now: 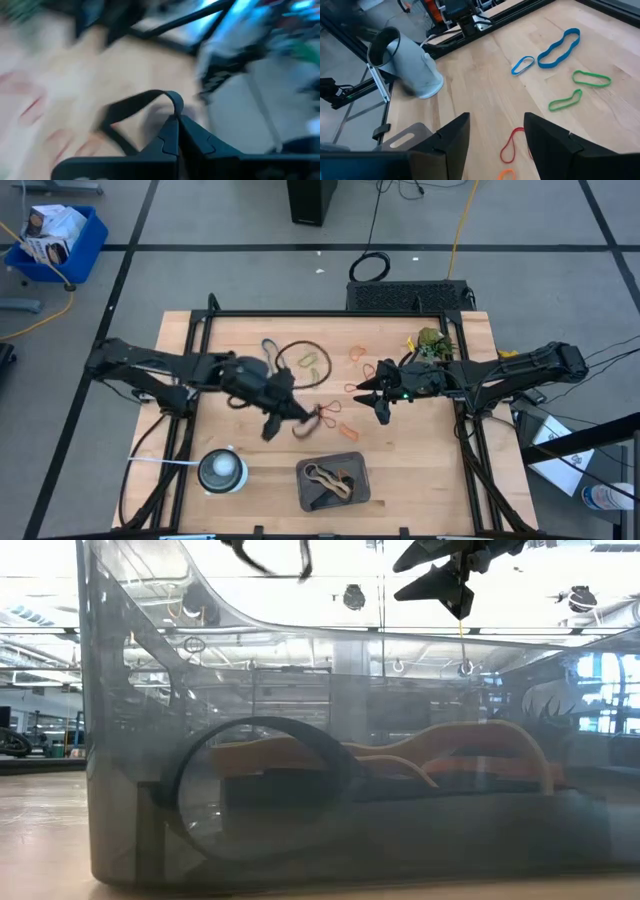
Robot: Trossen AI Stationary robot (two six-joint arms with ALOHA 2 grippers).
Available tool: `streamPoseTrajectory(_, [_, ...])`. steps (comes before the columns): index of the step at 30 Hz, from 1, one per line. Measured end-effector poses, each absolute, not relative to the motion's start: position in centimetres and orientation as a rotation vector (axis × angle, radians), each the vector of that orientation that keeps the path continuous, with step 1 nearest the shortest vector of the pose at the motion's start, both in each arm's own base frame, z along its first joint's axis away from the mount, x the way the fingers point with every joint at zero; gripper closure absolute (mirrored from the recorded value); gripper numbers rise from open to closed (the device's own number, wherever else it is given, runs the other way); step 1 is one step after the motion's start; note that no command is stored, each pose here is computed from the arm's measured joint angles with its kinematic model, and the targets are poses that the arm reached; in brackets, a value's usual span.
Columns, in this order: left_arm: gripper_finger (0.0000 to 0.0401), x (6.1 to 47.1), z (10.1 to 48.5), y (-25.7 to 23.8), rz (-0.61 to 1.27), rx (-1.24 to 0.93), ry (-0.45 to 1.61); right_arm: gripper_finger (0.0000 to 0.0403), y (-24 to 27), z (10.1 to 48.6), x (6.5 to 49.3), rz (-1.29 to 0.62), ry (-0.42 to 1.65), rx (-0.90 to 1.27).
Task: Pick and place rubber bands into bin
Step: Put the black rubber band into the bin
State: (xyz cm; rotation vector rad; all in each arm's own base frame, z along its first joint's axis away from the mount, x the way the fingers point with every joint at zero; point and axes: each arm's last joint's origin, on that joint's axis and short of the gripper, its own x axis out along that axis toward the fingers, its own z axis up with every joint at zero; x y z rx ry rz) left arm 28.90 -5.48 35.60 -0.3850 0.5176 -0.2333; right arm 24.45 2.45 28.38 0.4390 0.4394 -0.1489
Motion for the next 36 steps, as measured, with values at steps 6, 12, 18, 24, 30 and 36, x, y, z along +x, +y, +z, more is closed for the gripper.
streamPoseTrajectory(6, [0.0397, 28.8, 37.0, -8.8, -0.443, -0.321, 0.375, 0.0222, 2.4, 28.4, 24.5, -0.149, 0.439, 0.432])
streamPoseTrajectory(12, [0.0398, 29.4, 35.5, -11.7, -0.468, -0.279, 0.418, 0.0222, 2.4, 28.4, 24.4, -0.149, 0.44, 0.432])
streamPoseTrajectory(18, [0.0398, 31.9, 31.8, -13.8, -0.439, -0.276, 0.519, 0.0222, 2.4, 28.3, 24.4, -0.152, 0.445, 0.439])
streamPoseTrajectory(24, [0.0397, 34.7, 26.3, -15.1, -0.376, -0.354, 0.693, 0.0222, 2.4, 28.3, 24.4, -0.152, 0.445, 0.439])
streamPoseTrajectory(30, [0.039, 36.4, 21.0, -15.9, -0.309, -0.419, 0.85, 0.0222, 2.4, 28.3, 24.4, -0.152, 0.446, 0.439])
streamPoseTrajectory(36, [0.0392, 37.1, 18.4, -16.4, -0.31, -0.505, 0.94, 0.0222, 2.4, 28.2, 24.4, -0.154, 0.455, 0.437])
